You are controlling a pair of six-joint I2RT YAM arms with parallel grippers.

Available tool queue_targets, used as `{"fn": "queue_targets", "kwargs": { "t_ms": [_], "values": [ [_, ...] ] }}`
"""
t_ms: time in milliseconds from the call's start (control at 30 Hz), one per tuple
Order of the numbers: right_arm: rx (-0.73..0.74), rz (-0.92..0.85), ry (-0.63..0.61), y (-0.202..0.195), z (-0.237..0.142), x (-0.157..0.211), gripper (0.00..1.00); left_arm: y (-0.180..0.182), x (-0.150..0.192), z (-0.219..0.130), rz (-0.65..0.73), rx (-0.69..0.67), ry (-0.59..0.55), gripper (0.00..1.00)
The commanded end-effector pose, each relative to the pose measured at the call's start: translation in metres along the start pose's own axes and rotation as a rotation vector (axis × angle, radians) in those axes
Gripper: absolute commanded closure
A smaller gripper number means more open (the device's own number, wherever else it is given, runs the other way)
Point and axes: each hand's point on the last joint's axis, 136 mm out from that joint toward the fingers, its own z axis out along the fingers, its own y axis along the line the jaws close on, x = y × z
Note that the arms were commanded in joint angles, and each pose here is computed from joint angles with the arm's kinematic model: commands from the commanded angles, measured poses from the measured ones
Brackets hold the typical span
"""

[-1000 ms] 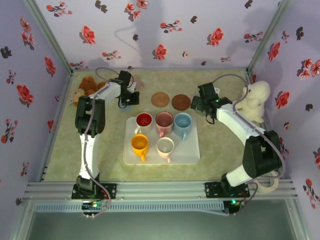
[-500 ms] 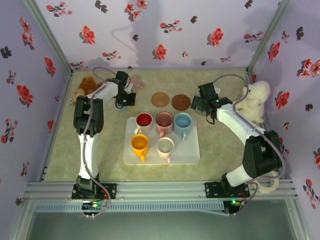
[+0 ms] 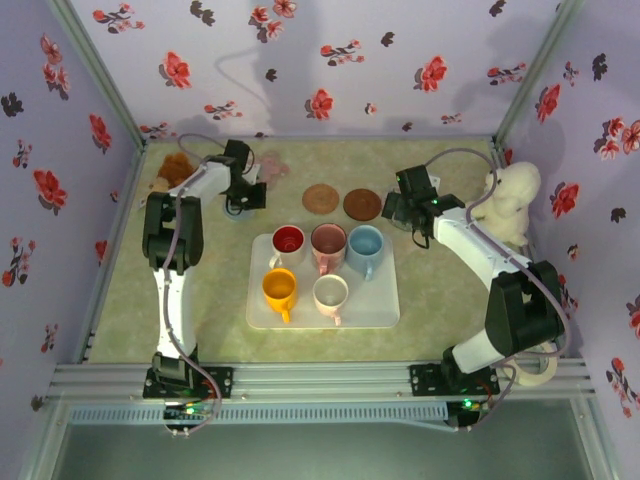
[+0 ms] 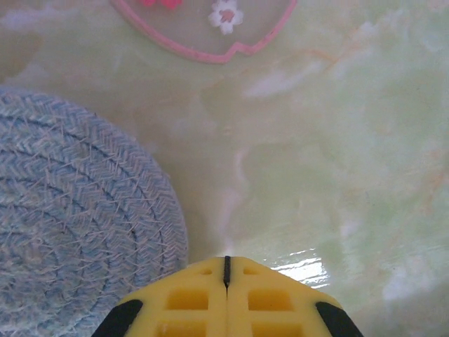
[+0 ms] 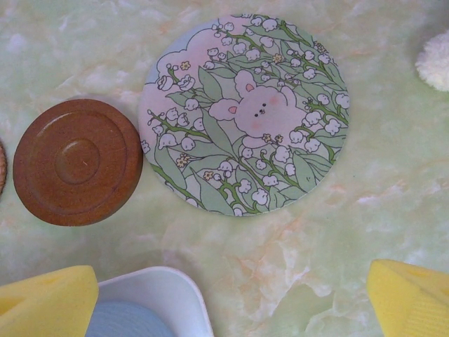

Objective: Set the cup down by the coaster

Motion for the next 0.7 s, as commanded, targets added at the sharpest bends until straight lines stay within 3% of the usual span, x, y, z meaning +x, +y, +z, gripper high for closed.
{"fn": "queue_targets", "kwargs": {
  "t_ms": [0, 233, 667],
  "values": [
    [0.027, 0.005, 0.007, -0.006, 0.000, 0.001, 0.01, -0.010, -0.015, -0.013, -0.011, 0.033, -0.043, 1.00],
    [0.032, 0.003, 0.007, -0.007, 0.000, 0.000, 0.01, 0.011, -0.006, 0.000, -0.041, -0.033, -0.011, 1.00],
    [0.032, 0.003, 0.010, -0.006, 0.001, 0.000, 0.01, 0.044, 0.004, -0.005, -0.079, -0.091, 0.005, 1.00]
  ]
}}
